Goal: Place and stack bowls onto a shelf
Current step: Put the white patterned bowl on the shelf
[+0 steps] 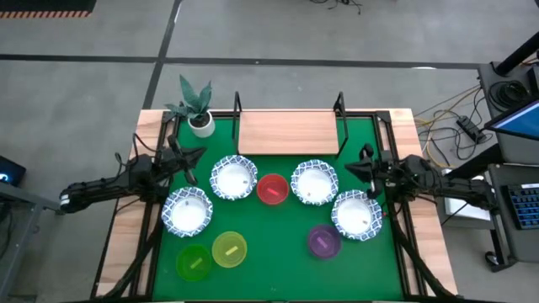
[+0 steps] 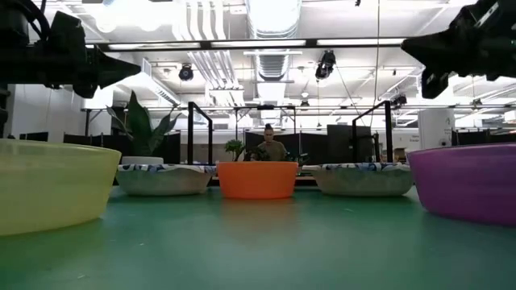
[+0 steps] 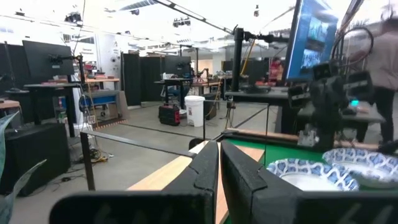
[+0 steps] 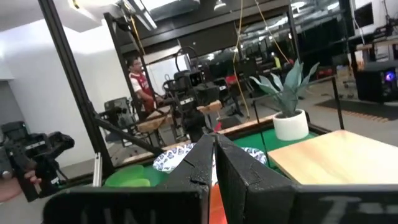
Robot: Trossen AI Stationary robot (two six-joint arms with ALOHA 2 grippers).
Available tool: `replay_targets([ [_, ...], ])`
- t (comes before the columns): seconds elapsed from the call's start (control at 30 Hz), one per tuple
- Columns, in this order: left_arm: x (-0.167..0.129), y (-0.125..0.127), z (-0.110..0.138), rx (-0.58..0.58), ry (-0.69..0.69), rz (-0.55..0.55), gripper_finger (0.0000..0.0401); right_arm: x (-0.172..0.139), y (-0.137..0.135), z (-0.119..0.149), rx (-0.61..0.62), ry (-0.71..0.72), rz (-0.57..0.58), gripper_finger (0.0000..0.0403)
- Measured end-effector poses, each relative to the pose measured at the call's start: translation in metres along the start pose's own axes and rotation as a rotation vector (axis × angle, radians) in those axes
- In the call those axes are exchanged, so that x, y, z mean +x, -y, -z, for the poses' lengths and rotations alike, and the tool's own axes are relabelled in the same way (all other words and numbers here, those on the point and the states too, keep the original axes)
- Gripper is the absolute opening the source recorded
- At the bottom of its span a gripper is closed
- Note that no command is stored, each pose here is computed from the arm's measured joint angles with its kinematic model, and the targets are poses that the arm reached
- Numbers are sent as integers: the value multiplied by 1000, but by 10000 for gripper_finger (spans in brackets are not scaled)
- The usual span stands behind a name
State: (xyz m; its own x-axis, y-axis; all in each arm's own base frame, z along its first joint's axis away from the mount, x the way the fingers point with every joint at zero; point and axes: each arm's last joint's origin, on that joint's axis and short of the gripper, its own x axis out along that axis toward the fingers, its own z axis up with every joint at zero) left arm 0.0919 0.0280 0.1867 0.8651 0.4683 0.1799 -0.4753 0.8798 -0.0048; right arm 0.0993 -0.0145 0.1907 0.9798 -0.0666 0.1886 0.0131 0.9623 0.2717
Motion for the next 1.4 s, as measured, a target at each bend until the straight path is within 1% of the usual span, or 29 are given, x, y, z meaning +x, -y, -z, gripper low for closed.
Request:
replay_targets([
  [0.17,0,0,-4,-208,45,2,0,6,-5,-18,-7,11,-3,9],
  [0.3,0,0,-6,-465,56,21,0,18,-8,-32,-28,-26,7,9],
  [0.37,0,0,-5,-587,49,25,0,28,-9,-37,-26,-67,18,9],
  [0.4,0,0,-4,-627,37,25,0,34,-8,-39,-32,-96,21,9],
  [0.47,0,1,-2,-663,12,37,0,48,-8,-41,-54,-155,33,9],
  [0.57,0,2,-2,-673,-6,70,0,64,-9,-51,-94,-178,35,9],
  [0.7,0,4,-4,-679,-13,158,0,85,-12,-68,-141,-207,36,9],
  [0.87,-1,6,-12,-677,47,258,0,109,-13,-81,-186,-286,45,9],
  [0.97,-2,6,-18,-653,112,293,0,125,-16,-94,-202,-296,45,9],
  [1.07,-3,6,-26,-615,132,299,0,141,-15,-96,-198,-372,59,9],
  [1.17,-3,6,-41,-563,155,338,0,157,-13,-96,-189,-454,74,9],
  [1.23,-3,6,-51,-514,152,346,0,170,-13,-101,-195,-472,76,9],
  [1.3,-2,6,-62,-465,125,336,0,180,-12,-104,-202,-524,84,9],
  [1.4,1,6,-75,-367,37,317,0,198,-10,-106,-215,-628,98,9],
])
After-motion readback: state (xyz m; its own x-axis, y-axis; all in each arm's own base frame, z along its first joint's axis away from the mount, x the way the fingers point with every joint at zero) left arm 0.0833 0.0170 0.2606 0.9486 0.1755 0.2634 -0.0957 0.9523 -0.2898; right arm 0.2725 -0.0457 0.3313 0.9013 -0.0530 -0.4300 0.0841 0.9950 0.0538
